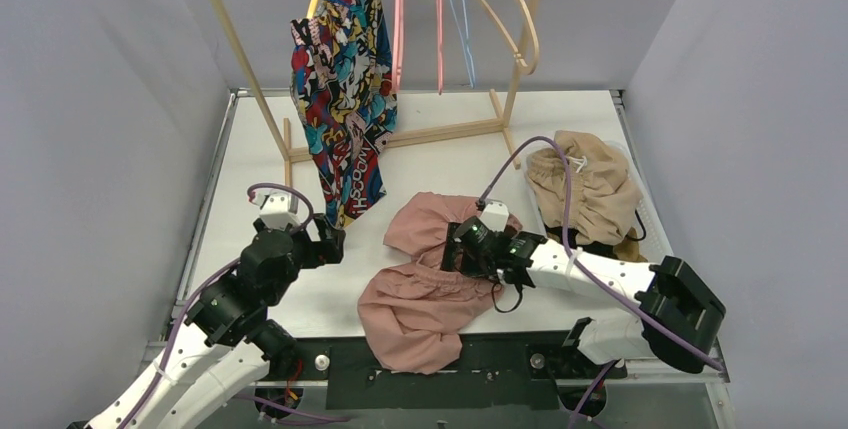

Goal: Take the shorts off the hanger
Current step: Pick up the shorts at the center of the board.

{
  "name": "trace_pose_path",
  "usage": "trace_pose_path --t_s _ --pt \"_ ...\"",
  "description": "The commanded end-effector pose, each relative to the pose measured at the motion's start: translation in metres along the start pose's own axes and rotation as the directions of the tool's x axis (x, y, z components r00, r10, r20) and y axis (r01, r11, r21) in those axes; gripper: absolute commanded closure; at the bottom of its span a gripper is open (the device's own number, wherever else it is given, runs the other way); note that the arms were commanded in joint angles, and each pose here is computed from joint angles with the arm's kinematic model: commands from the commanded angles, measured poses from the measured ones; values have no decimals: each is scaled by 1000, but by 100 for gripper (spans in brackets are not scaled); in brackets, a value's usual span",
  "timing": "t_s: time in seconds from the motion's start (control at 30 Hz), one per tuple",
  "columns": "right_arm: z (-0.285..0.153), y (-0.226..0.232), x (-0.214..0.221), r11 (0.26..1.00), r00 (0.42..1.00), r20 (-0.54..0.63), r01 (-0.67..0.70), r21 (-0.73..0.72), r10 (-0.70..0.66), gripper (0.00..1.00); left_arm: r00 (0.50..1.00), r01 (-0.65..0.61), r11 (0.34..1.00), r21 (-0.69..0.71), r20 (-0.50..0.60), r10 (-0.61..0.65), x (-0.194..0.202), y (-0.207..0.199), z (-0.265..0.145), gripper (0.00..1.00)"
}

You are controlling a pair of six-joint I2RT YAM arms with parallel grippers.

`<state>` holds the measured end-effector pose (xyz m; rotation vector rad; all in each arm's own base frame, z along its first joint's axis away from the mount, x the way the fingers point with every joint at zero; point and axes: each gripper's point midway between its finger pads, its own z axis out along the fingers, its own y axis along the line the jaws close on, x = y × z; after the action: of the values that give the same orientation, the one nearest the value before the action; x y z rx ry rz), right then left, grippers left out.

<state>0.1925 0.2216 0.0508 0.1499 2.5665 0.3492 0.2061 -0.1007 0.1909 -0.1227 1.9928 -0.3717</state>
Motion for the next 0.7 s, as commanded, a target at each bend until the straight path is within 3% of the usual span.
trace_pose_path --t_s 0.0,0.17,0.37,0.4,0.53,0.63,0.67 --pt "-6 21 -6 999 999 -12 -31 8 31 2 999 15 999 42 39 -16 -13 -11 1 14" --pt "0 19 11 985 998 8 -58 166 57 2 999 17 999 40 42 -18 -14 -11 1 14" --pt "38 -2 46 955 995 -55 -63 289 82 1 999 17 999 43 42 -19 -14 -11 0 14" --pt "42 -4 51 954 995 -61 -55 295 77 6 999 15 999 43 40 -17 -13 -11 1 14" --pt "52 -13 60 948 996 -64 -41 314 64 43 999 14 999 48 37 -16 -12 -12 1 14" --pt "47 -15 50 951 999 -24 -28 309 37 78 999 15 999 47 38 -17 -13 -12 1 14" --pt "42 -10 41 960 1000 12 -29 279 27 86 999 15 999 46 38 -16 -13 -12 1 14"
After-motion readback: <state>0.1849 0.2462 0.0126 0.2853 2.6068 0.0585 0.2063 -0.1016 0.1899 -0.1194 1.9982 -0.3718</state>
